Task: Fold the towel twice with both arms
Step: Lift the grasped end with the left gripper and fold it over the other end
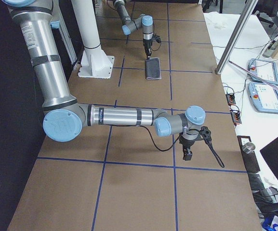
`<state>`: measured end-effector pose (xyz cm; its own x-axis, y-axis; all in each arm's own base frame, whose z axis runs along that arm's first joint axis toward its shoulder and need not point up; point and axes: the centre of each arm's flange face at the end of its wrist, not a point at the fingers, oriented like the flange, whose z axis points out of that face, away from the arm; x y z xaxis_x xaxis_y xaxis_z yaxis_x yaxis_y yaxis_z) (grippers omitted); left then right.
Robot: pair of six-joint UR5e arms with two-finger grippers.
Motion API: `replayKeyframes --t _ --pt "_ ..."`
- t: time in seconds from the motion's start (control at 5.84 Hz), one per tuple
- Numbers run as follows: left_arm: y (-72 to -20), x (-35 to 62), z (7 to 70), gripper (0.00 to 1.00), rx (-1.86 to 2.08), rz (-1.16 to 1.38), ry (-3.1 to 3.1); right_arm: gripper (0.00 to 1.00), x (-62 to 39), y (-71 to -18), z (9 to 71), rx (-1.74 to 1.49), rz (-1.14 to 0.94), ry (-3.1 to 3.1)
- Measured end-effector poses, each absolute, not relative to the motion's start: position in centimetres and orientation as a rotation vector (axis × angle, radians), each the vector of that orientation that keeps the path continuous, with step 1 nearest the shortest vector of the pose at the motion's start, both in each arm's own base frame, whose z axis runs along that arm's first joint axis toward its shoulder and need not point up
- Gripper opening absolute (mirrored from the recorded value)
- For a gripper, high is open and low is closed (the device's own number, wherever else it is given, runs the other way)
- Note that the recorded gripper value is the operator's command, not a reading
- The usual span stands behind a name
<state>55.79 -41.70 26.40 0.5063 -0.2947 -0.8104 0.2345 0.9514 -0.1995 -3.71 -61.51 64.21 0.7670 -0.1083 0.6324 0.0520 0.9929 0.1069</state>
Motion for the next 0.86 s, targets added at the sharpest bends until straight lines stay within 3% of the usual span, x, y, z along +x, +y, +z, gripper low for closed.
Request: replayKeyframes --t 0.86 --pt "-40.3 61.1 16.8 0.0 0.364 0.138 0.835 1.0 -2.9 -61.1 64.7 0.083 -0.079 -0.698"
